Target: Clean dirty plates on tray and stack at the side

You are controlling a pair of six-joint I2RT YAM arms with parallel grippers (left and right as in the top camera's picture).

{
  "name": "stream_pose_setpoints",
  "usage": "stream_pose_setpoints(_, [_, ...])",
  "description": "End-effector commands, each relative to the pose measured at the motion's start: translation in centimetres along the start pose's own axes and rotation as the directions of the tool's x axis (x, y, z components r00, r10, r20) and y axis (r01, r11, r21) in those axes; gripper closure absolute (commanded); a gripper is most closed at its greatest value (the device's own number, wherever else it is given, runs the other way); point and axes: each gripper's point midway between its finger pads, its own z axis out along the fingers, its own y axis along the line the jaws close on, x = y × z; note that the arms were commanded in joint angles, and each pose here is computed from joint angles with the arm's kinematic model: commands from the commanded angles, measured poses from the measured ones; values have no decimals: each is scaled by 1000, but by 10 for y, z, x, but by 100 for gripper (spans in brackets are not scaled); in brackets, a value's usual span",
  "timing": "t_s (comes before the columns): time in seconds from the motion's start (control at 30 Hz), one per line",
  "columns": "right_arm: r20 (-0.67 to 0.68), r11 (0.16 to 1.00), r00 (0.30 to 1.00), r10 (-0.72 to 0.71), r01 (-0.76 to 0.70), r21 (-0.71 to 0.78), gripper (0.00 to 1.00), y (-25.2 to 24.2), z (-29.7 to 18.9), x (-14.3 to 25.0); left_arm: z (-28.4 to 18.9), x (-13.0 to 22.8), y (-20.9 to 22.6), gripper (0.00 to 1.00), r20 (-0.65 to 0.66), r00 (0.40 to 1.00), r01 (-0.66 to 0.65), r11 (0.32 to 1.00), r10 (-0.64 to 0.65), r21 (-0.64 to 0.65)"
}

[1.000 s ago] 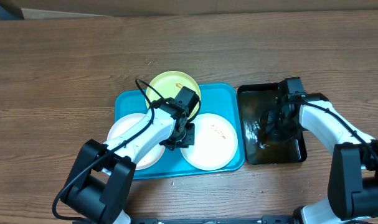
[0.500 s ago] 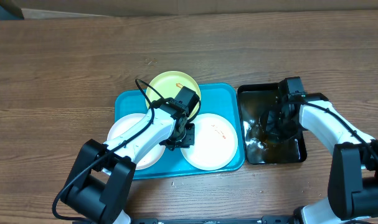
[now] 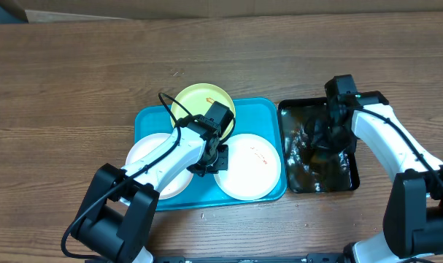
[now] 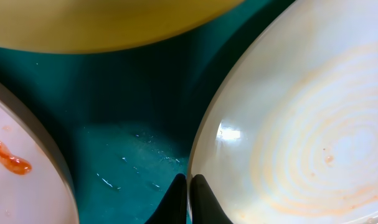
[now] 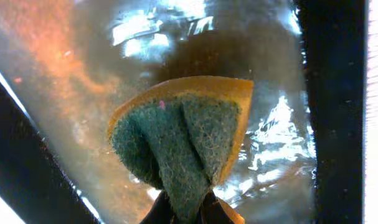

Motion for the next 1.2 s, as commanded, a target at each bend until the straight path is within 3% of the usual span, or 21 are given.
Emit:
stream_pose_setpoints(0.0, [16,998,999,-44,45,-53,96,13,-5,-5,3,3,2,96,-12,1000,2,1000,-2,-9])
stream_pose_setpoints(0.03, [8,996,997,-81,81,-38,96,11,-5,-2,3,3,2,96,-12,1000,2,1000,-2,-10])
stream_pose_setpoints(0.13, [10,997,1000,23,-23,69,96,-10,-5,-1,3,3,2,96,-12,1000,2,1000,-2,-9])
stream_pose_setpoints(0.27, [-30,991,993,-112,110,-71,96,17,-6,8,3,3,2,95,-11,1000,1,1000,-2,-10])
stream_pose_setpoints(0.4, [-22,1000,1000,-15,15,-9,96,7,-6,6,3,3,2,95,-11,1000,1,1000,-1,-10])
stream_pose_setpoints(0.8, [-9,979,994,-113,109,-172,96,50,-58,-3,3,3,2,96,-11,1000,1,1000,-1,-10])
stream_pose_setpoints(0.97, [6,911,954,-300,289,-296,96,96,-69,18,3,3,2,96,-11,1000,1,1000,-2,-9])
stream_pose_setpoints(1.17, [57,876,885,-462,465,-130,96,120,-56,38,3,3,2,95,-11,1000,1,1000,-1,-10])
